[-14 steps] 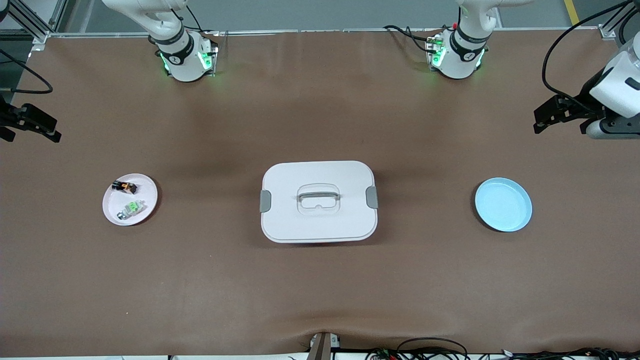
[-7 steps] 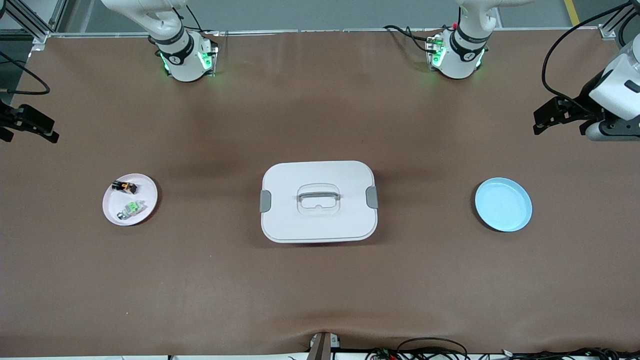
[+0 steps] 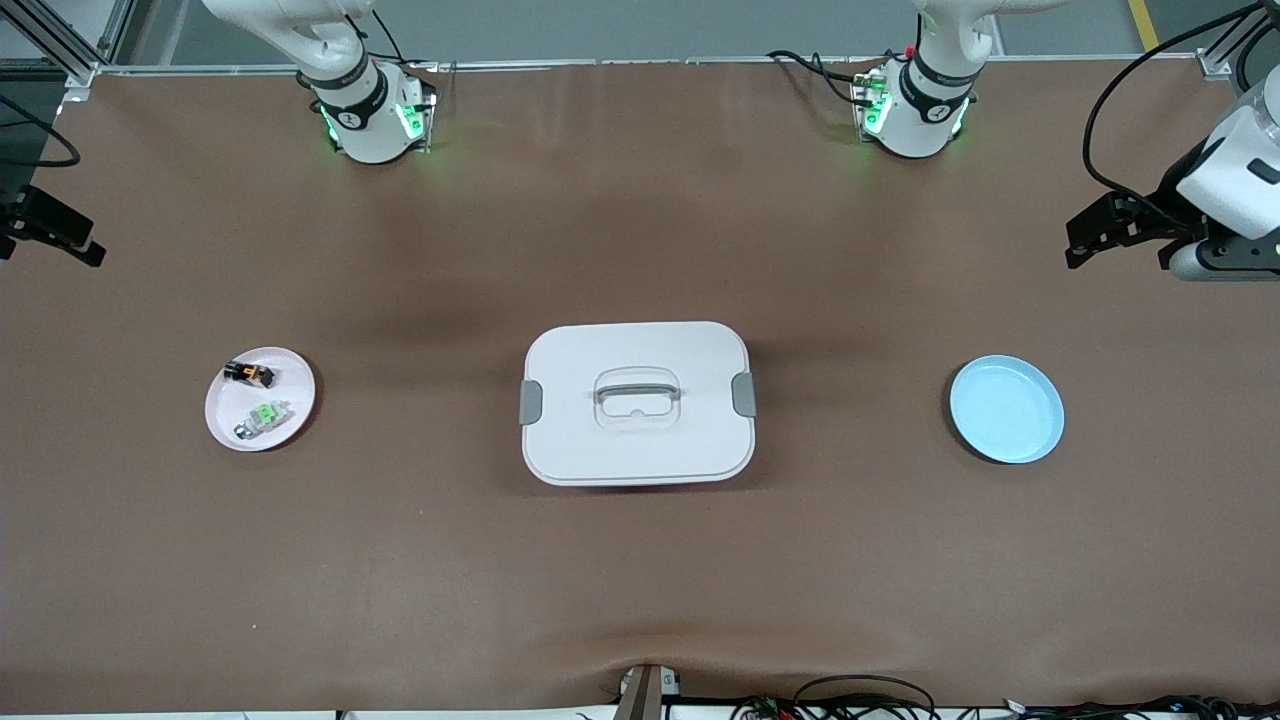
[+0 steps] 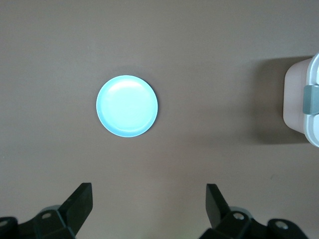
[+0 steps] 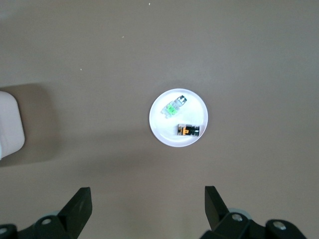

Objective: Transfer orange switch to right arm and place

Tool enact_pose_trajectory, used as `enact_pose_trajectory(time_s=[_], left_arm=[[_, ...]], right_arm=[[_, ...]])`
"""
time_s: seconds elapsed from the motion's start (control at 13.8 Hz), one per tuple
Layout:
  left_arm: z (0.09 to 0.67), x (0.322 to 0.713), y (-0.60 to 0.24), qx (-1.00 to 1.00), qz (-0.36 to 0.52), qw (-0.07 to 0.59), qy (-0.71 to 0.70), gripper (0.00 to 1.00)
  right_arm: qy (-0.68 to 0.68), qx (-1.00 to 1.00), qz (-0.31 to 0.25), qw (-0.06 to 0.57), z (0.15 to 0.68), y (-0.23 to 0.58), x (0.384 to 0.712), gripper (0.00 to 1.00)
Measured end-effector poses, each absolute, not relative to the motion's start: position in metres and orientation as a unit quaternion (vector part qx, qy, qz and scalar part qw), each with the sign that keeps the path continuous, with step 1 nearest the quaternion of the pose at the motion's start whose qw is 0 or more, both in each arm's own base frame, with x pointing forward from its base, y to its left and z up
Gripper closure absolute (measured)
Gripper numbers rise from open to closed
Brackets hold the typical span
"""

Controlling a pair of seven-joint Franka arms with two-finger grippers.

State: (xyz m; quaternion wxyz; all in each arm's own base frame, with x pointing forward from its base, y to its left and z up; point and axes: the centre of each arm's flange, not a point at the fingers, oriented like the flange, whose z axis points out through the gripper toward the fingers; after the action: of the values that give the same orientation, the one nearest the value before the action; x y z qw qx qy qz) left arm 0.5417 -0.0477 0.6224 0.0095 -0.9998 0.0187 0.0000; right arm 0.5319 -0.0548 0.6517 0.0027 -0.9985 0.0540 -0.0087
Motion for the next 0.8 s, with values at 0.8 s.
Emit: enact_pose_trajectory(time_s=[0.8], left_arm=[[0.6223, 0.5407, -0.0491, -1.0, 0.004, 0.01, 0.02, 0.0]], right_arm=[[0.05, -0.999, -0.004, 0.004, 0.6512, -0.0505, 0.5315, 0.0]])
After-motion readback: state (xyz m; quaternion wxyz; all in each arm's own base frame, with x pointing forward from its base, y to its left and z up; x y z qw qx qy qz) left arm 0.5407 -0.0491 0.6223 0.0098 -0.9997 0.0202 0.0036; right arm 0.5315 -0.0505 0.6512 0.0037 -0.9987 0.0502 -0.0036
